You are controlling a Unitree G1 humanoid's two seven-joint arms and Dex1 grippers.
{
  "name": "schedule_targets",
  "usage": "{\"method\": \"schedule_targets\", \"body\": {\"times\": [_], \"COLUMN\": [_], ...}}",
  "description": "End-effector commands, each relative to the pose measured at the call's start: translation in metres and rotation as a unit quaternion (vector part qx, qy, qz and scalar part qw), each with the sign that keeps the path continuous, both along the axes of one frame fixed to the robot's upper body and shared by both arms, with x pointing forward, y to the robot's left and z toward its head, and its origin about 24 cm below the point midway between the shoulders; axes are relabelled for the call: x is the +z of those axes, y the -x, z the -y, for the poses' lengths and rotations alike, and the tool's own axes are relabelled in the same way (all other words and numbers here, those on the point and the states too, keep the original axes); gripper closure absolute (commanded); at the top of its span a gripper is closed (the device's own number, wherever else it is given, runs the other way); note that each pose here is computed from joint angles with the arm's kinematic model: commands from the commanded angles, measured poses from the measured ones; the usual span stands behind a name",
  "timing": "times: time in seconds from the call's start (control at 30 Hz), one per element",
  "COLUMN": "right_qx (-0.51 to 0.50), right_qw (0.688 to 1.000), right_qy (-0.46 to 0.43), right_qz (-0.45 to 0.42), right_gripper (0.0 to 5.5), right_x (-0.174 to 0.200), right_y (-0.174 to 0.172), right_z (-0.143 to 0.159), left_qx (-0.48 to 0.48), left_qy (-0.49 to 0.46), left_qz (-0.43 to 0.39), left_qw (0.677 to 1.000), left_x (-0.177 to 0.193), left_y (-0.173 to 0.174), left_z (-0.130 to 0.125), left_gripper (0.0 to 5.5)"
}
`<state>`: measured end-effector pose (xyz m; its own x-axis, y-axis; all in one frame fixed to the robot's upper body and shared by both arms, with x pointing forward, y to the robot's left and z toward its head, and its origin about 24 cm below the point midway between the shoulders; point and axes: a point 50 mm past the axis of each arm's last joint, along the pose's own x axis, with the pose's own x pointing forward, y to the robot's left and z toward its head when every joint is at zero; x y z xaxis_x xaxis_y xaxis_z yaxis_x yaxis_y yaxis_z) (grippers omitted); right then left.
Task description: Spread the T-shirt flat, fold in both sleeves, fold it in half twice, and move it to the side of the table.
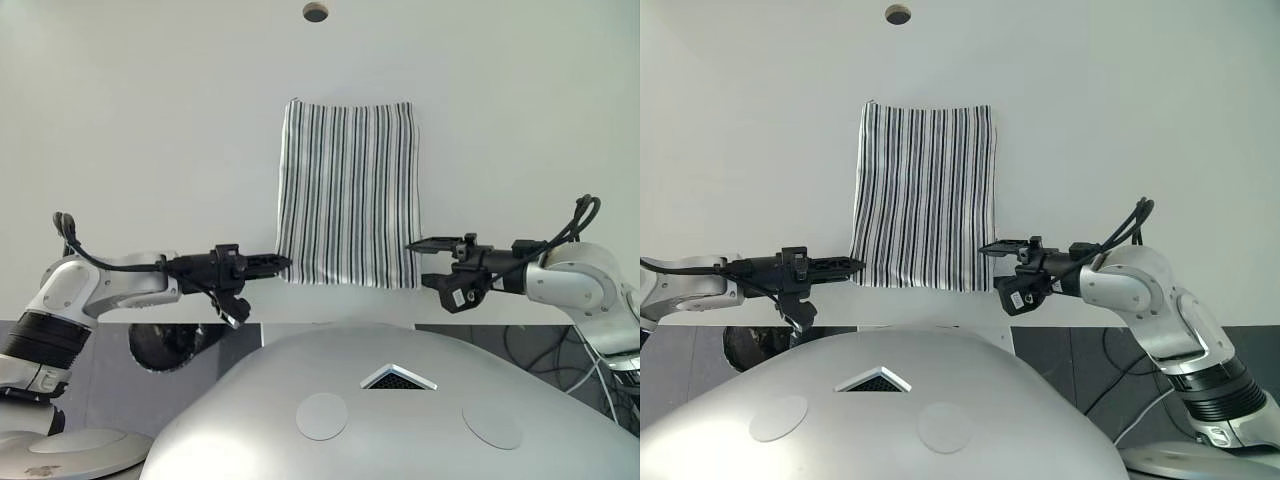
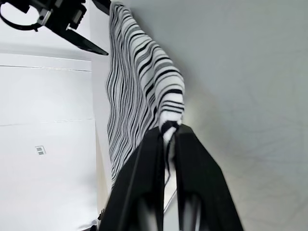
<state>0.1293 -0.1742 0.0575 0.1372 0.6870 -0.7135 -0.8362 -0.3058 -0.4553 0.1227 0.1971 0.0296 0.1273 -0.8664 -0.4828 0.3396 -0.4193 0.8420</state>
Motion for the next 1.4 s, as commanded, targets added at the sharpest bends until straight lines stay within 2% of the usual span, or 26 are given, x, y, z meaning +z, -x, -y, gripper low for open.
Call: {"method": "schedule_targets", "body": {"times": [0.03, 0.2, 0.37, 0.67, 0.87, 1.1, 1.4], "right_qx": [0.009, 0.018, 0.006, -0.016, -0.024, -0.058, -0.089], "right_qw": [1.0, 0.999, 0.998, 0.999, 0.998, 0.995, 0.985], "right_qy": [0.023, 0.034, 0.037, 0.025, 0.008, -0.051, -0.139], "right_qz": [-0.018, -0.031, -0.055, -0.04, -0.053, -0.069, -0.057], "right_gripper": [2.59, 2.59, 3.57, 5.41, 5.42, 5.42, 5.42], "right_x": [-0.009, -0.011, -0.013, -0.014, -0.011, 0.016, 0.056], "right_y": [0.003, 0.007, 0.008, 0.0, 0.002, 0.019, 0.038], "right_z": [-0.001, 0.0, 0.002, 0.0, -0.001, 0.013, 0.019], "left_qx": [-0.003, -0.002, 0.002, -0.002, 0.007, 0.051, 0.136], "left_qy": [-0.038, -0.039, -0.036, -0.028, -0.01, 0.056, 0.17], "left_qz": [-0.025, -0.026, -0.026, -0.035, -0.05, -0.102, -0.204], "left_qw": [0.999, 0.999, 0.999, 0.999, 0.999, 0.992, 0.954], "left_x": [-0.01, -0.006, 0.0, 0.005, 0.008, 0.032, 0.062], "left_y": [0.008, 0.007, 0.005, 0.006, 0.011, 0.017, 0.032], "left_z": [-0.003, -0.003, -0.002, 0.005, 0.005, 0.009, 0.011], "left_gripper": [5.39, 5.4, 5.4, 5.41, 5.41, 5.41, 5.41]}}
